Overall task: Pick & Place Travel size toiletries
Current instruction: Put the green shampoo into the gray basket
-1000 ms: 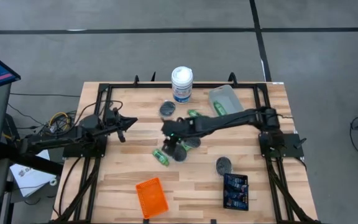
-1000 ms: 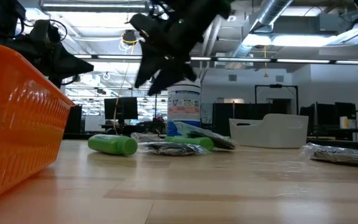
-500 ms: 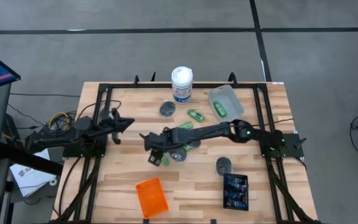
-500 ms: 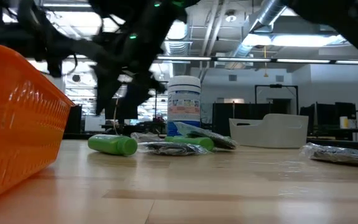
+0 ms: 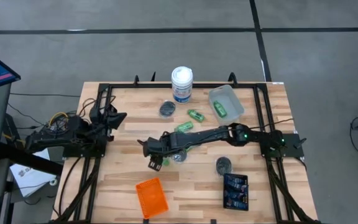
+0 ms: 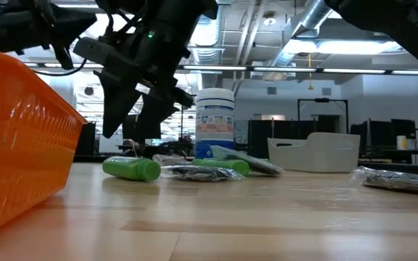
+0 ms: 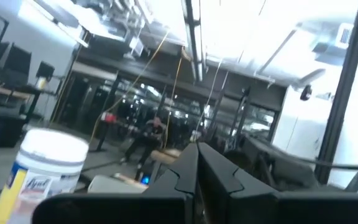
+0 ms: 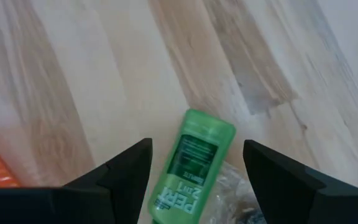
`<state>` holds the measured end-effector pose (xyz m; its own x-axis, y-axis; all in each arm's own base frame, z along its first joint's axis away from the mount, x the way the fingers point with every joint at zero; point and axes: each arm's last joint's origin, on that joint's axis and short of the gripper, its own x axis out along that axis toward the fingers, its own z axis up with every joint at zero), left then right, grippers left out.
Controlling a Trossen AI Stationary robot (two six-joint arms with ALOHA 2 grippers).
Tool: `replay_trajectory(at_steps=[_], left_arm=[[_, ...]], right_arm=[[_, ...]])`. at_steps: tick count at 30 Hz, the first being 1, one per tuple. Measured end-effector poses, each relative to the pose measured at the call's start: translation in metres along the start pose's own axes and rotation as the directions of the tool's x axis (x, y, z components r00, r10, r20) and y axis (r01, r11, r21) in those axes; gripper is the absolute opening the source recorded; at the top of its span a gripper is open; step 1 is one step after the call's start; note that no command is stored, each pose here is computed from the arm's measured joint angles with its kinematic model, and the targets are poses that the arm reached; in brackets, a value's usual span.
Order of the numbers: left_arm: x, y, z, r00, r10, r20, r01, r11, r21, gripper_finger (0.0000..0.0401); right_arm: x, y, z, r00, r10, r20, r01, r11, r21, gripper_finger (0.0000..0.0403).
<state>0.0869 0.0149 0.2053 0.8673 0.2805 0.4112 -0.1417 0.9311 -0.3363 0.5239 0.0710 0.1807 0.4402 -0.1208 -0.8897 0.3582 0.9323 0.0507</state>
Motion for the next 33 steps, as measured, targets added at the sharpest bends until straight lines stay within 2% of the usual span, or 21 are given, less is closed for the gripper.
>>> replay_trajectory(at_steps=[8, 15, 17, 28, 30, 33], left_arm=[[-0.001, -0.004, 0.001, 0.999, -0.037, 0.013, 0.038, 0.999, -0.02, 0.0001], [-0.001, -0.008, 0.0, 0.996, -0.086, -0.001, 0.085, 0.995, -0.044, 0.0001], [-0.002, -0.009, 0.0, 0.996, -0.09, -0.002, 0.09, 0.995, -0.047, 0.0001], [-0.002, -0.009, 0.0, 0.996, -0.088, -0.01, 0.087, 0.995, -0.045, 0.0001], [-0.002, -0.007, -0.005, 0.996, -0.076, -0.052, 0.075, 0.997, -0.036, 0.0001], [-0.003, -0.003, -0.019, 0.979, -0.03, -0.2, 0.03, 1.0, 0.0, 0.0001]], right_arm=[[0.0, -0.001, 0.001, 1.0, -0.008, 0.006, 0.008, 1.0, 0.025, 0.0244], [0.02, 0.0, -0.005, 1.0, -0.029, -0.011, 0.029, 0.999, 0.038, 0.0244], [0.024, -0.002, -0.01, 0.998, -0.048, -0.047, 0.05, 0.998, 0.03, 0.0244], [0.023, -0.001, -0.008, 0.998, -0.046, -0.031, 0.047, 0.998, 0.044, 0.0244], [0.022, -0.001, -0.008, 0.998, -0.045, -0.031, 0.047, 0.998, 0.043, 0.0244], [0.022, 0.0, -0.008, 0.999, -0.045, -0.03, 0.047, 0.997, 0.058, 0.0244]])
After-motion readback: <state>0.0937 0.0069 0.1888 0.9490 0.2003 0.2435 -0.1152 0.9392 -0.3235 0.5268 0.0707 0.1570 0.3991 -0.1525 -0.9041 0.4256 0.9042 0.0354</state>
